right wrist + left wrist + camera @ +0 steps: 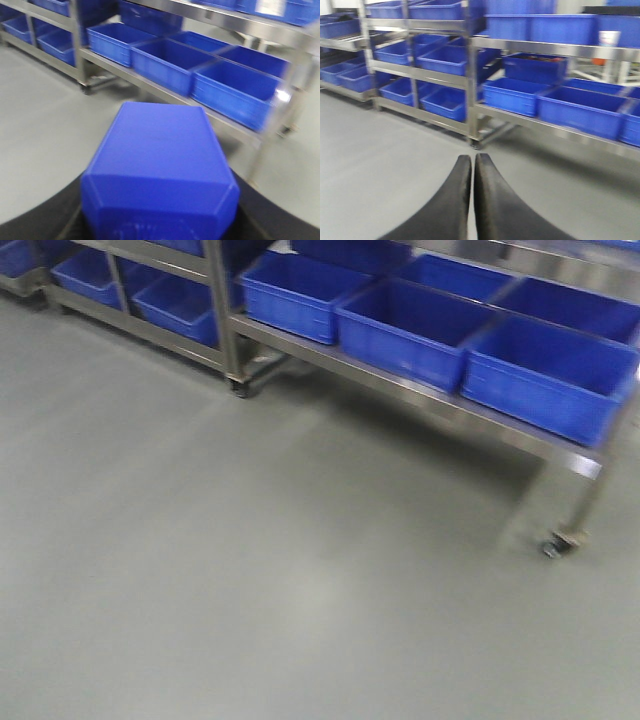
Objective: Pour parts from conveyor to right shelf
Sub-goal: 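Turn and drive toward the shelf of blue bins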
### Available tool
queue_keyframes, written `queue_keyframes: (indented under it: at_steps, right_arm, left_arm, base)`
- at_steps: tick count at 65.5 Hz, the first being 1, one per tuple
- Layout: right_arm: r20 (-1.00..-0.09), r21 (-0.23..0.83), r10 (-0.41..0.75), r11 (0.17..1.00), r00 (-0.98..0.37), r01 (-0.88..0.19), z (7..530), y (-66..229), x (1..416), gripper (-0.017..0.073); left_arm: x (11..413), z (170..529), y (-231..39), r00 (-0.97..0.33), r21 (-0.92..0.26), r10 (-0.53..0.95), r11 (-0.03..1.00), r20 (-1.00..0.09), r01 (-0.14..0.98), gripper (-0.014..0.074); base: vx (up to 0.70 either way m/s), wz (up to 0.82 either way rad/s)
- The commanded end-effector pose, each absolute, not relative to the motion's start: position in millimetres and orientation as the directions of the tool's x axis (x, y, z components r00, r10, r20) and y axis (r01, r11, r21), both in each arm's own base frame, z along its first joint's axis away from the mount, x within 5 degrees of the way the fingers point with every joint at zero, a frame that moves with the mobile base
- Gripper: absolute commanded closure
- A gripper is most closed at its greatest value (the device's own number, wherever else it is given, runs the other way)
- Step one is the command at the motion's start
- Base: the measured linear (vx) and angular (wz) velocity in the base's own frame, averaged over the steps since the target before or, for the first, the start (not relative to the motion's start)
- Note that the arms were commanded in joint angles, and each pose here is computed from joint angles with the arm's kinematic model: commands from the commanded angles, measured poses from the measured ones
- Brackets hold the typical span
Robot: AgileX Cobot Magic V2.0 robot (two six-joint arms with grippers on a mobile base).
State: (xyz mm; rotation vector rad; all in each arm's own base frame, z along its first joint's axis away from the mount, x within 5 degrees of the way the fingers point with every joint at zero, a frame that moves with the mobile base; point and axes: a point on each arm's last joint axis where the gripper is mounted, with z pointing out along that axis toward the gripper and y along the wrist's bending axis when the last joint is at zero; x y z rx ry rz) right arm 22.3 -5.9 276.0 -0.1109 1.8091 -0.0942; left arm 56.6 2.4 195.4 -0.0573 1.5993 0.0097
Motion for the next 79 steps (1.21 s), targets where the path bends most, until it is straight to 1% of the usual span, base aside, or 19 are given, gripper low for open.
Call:
queue_keyframes:
  at_steps: [1,41,79]
  right_arm:
    - [-0.978,-0.142,-0.143,0.99,-0.155,-0.017,290.4,-5.6,24.2,0.0564]
    - [-0.977,-0.143,-0.144,0.99,-0.159,-0.016,290.0,-5.7,24.1,0.0564]
    - [-0.977,-0.144,-0.144,0.99,-0.159,-0.016,290.0,-5.8,24.1,0.0564]
  left_arm:
    - [54.7,209.4,2.0,0.076,-0.045,-0.043,0.998,-0.996,-0.033,0.06]
    - [54.7,209.4,2.0,0.076,-0.045,-0.043,0.998,-0.996,-0.033,0.06]
    - [54.7,209.4,2.0,0.076,-0.045,-0.043,0.998,-0.996,-0.033,0.06]
  base:
    - [0.82,0.56]
    - [0.84,0.62]
    - [0.85,0.53]
